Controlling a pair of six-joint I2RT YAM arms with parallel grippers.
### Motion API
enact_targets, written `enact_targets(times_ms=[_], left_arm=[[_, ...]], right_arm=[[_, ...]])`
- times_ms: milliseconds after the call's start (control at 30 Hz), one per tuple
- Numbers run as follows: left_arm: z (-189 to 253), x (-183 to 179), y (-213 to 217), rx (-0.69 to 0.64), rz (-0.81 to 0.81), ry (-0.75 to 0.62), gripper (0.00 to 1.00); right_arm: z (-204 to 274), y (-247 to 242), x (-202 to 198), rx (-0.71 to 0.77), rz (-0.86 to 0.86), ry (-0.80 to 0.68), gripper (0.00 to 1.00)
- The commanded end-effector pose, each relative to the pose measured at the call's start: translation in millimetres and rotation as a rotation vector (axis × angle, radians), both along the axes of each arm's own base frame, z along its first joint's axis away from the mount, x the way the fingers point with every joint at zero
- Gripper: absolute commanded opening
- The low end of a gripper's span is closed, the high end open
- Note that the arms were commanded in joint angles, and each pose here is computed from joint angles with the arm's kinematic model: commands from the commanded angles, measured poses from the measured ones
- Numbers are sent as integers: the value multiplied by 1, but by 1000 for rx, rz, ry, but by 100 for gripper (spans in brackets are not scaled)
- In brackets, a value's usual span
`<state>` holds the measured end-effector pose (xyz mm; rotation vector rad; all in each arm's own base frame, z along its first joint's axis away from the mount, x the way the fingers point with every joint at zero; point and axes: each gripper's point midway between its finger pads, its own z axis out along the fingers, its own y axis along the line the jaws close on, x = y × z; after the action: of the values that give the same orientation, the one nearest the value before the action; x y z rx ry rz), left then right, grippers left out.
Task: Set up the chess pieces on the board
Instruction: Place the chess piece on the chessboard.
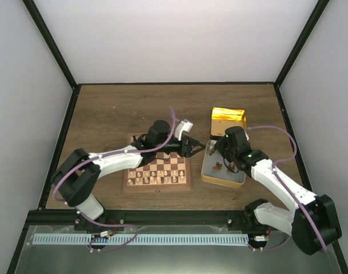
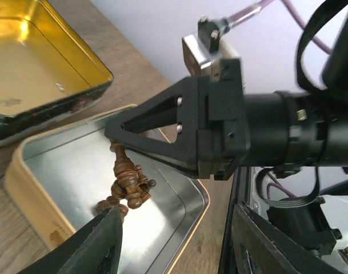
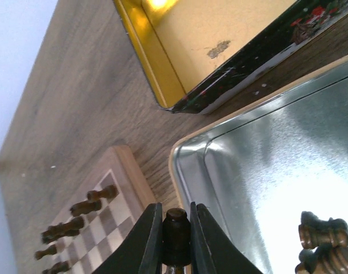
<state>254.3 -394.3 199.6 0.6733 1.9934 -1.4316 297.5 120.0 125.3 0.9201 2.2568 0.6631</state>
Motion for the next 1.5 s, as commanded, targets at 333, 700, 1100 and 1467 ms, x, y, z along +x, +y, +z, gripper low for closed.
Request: enact_targets(times_ms=[333,700,1100,1467], left_arm=[[-37,-4,-54,107,-58,-82,38],[-52,-7,-69,138,-90,-61,15],[-67,-4,-71,189,-95,-58,9],[-73,4,-65,250,-56,-46,9]], right_arm=[[24,-4,-11,173,-16,-9,7],[27,-4,-22,195,0,-14,8],[42,-19,-19,152,-40,-96,7],[60,-14,-8,22,113,-286,7]])
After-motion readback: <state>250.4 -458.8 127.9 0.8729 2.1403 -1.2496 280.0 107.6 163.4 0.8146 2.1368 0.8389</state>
